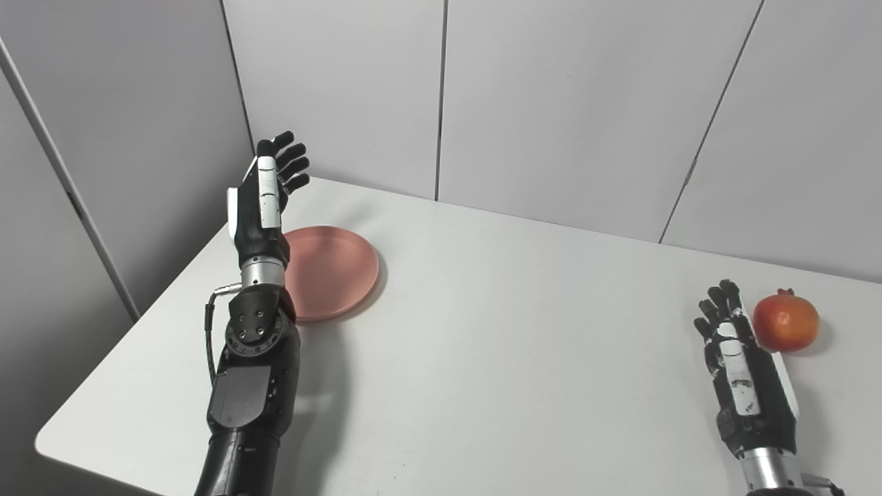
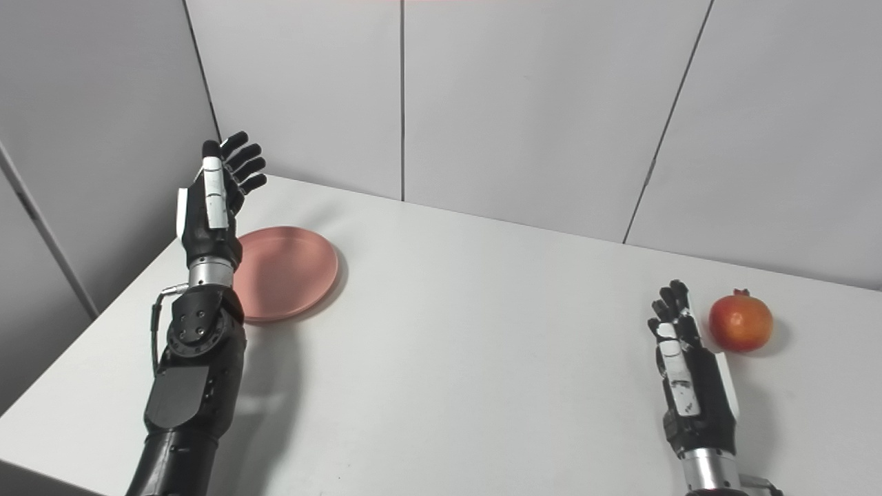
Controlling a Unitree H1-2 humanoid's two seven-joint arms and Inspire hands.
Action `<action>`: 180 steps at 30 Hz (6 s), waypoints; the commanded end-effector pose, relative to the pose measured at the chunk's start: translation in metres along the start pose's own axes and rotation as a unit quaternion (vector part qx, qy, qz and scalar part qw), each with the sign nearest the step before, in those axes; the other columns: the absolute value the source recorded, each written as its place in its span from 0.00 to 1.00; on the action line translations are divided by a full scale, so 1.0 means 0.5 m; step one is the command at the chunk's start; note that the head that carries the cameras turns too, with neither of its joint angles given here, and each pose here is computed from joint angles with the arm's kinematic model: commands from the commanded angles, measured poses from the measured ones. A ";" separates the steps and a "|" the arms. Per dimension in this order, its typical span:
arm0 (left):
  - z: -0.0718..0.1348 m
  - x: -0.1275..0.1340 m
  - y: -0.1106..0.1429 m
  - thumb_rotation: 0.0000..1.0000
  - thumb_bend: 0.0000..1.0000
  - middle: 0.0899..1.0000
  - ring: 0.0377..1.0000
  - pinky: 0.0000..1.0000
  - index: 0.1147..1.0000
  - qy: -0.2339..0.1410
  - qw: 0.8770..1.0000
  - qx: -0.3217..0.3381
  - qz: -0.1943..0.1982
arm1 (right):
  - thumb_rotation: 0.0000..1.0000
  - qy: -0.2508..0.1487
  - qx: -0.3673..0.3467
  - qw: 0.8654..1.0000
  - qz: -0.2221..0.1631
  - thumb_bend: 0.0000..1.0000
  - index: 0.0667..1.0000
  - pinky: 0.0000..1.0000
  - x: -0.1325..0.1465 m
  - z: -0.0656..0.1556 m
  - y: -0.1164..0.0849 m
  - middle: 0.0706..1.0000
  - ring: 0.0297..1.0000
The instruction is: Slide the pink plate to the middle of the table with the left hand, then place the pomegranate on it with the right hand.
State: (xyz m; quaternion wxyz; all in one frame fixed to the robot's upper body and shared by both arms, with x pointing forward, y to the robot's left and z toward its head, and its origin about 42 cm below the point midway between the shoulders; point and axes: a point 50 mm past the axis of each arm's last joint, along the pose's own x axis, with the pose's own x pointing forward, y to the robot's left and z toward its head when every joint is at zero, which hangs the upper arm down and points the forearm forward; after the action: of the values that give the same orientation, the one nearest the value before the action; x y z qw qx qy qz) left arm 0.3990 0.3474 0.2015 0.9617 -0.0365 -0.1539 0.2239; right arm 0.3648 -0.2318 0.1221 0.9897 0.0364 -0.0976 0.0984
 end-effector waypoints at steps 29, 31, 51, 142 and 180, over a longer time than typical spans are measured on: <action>-0.037 0.061 0.118 1.00 0.83 0.79 0.81 0.78 0.78 0.037 0.995 0.081 -0.033 | 0.85 -0.022 -0.011 1.000 0.006 0.69 1.00 1.00 0.001 0.016 -0.011 1.00 1.00; -0.042 0.062 0.120 1.00 0.83 0.79 0.80 0.77 0.78 0.039 0.995 0.082 -0.030 | 0.86 -0.025 -0.014 1.000 0.006 0.68 1.00 1.00 0.002 0.016 -0.011 1.00 1.00; -0.027 0.062 0.125 1.00 0.82 0.77 0.79 0.76 0.75 0.018 0.996 0.088 -0.014 | 0.87 -0.027 -0.017 0.999 0.006 0.67 1.00 1.00 -0.003 0.017 -0.012 1.00 1.00; -0.111 -0.031 -0.099 1.00 0.80 0.96 0.97 0.99 0.94 0.142 0.959 0.008 -0.244 | 0.83 -0.021 0.002 1.000 0.004 0.69 1.00 1.00 -0.001 0.025 0.006 1.00 1.00; -0.090 -0.116 -0.198 1.00 0.77 1.00 1.00 1.00 1.00 0.167 0.935 0.019 -0.312 | 0.84 -0.015 -0.023 1.000 -0.013 0.71 1.00 1.00 0.015 0.028 0.073 1.00 1.00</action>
State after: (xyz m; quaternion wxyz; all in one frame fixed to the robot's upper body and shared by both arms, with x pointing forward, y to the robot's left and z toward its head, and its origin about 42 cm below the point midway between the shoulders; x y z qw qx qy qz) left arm 0.3987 0.2413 0.1378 0.9961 -0.0115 0.0331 -0.0809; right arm 0.3525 -0.2040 0.1235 0.9928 0.0104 -0.0887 0.0803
